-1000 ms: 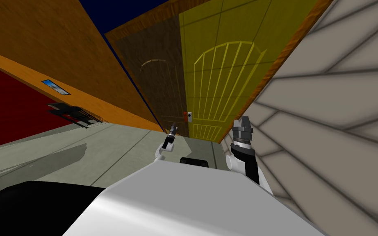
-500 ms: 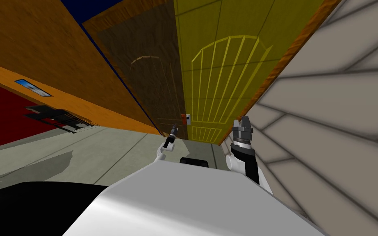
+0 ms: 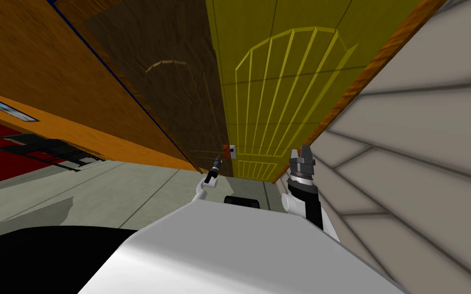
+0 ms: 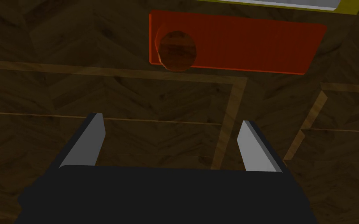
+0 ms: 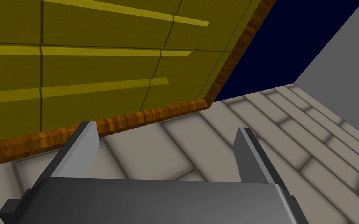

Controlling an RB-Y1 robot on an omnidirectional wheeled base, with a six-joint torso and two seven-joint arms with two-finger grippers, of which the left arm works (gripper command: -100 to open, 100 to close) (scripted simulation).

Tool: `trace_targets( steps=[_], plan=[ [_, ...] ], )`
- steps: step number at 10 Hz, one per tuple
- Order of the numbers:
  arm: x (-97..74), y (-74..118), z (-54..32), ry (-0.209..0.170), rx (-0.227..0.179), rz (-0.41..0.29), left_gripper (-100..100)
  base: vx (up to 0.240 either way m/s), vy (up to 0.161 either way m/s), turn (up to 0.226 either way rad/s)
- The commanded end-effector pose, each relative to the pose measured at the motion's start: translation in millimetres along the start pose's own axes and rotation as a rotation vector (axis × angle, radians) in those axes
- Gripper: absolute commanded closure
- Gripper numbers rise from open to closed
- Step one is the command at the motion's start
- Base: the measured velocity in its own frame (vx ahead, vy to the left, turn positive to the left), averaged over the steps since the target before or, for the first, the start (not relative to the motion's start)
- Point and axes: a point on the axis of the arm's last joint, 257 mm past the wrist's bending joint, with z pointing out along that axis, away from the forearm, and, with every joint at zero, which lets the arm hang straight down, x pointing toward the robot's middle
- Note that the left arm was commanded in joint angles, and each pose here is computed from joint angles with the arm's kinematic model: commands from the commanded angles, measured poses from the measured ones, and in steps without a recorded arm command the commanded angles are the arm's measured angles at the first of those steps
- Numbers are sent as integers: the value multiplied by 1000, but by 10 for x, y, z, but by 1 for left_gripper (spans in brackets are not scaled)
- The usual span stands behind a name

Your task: Pull the door open

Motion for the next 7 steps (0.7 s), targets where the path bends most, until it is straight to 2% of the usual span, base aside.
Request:
trace_targets(
  steps=[1, 3, 7],
  plan=[
    [-284, 106, -77, -38, -24, 11, -100, -20, 5, 39],
    [-541, 183, -149, -72, -42, 20, -100, -53, 12, 15],
    [-1275, 318, -368, -171, -81, 43, -100, -9, 2, -20]
  ],
)
